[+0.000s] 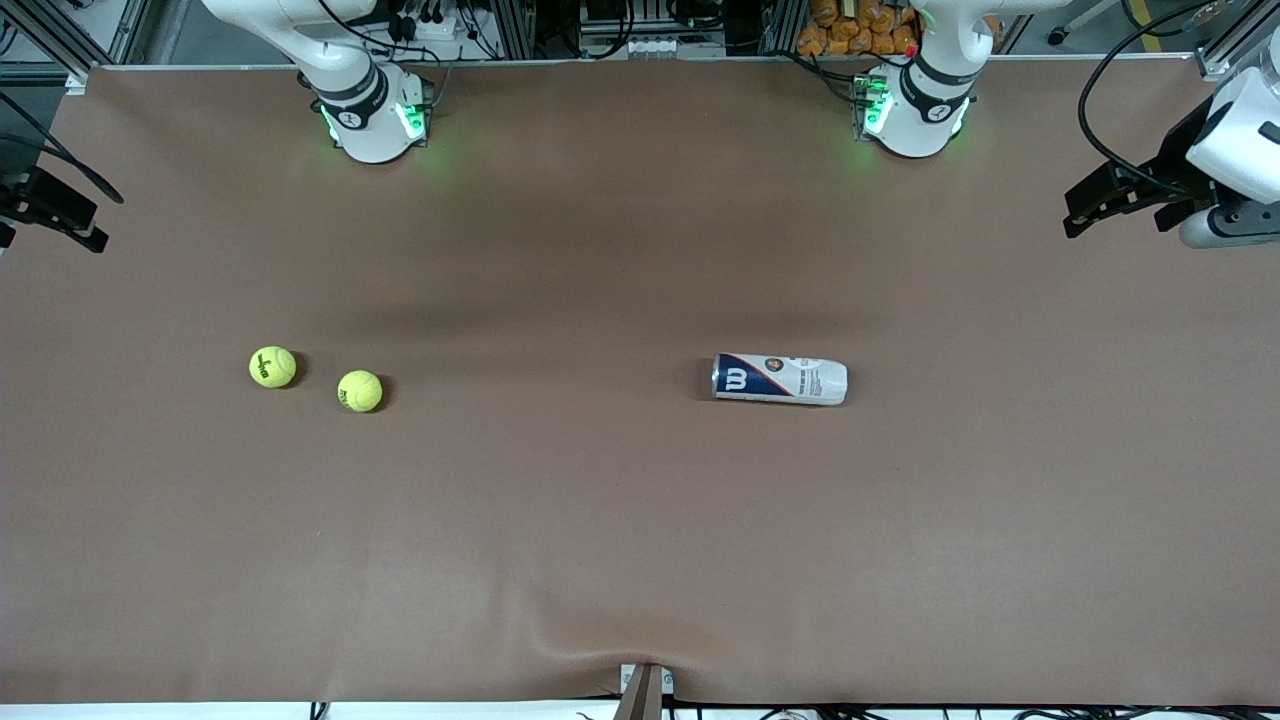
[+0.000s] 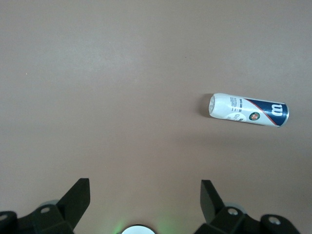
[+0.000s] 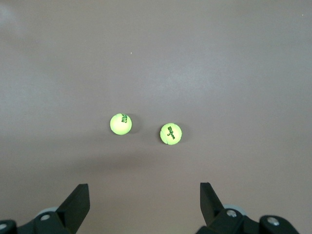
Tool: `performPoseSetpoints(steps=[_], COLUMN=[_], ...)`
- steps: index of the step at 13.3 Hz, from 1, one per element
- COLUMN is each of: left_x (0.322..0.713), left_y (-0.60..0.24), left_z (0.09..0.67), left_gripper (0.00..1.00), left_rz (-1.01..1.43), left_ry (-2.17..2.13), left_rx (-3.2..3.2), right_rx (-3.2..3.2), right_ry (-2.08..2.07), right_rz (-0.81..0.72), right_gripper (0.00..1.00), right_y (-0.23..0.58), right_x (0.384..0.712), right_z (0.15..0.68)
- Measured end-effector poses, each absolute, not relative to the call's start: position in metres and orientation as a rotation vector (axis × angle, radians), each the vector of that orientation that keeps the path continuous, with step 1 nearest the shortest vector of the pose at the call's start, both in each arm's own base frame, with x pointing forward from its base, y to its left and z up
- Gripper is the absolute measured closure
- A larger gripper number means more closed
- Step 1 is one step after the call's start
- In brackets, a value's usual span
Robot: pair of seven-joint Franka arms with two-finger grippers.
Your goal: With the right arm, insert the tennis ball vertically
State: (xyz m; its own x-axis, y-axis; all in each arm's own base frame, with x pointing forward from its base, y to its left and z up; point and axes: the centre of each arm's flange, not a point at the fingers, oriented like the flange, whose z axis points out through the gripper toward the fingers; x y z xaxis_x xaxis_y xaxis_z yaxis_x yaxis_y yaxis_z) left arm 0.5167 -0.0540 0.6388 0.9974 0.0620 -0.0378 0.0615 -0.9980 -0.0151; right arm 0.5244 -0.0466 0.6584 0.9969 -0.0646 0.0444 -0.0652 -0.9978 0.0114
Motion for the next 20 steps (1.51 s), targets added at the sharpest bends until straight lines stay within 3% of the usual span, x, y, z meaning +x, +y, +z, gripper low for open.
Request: performPoseSetpoints(steps=[20], left_x=[0.517], left_y=[-0.05], left_z=[0.639], left_gripper=[0.0], left_rz=[0.068], left_ry=[-0.1], left_rx=[-3.104], right_rx=[3.119], right_ry=[-0.115], right_rz=[0.003], right_gripper=[0.0], right_y=[-0.05], right_x=[0.544], right_z=[0.631])
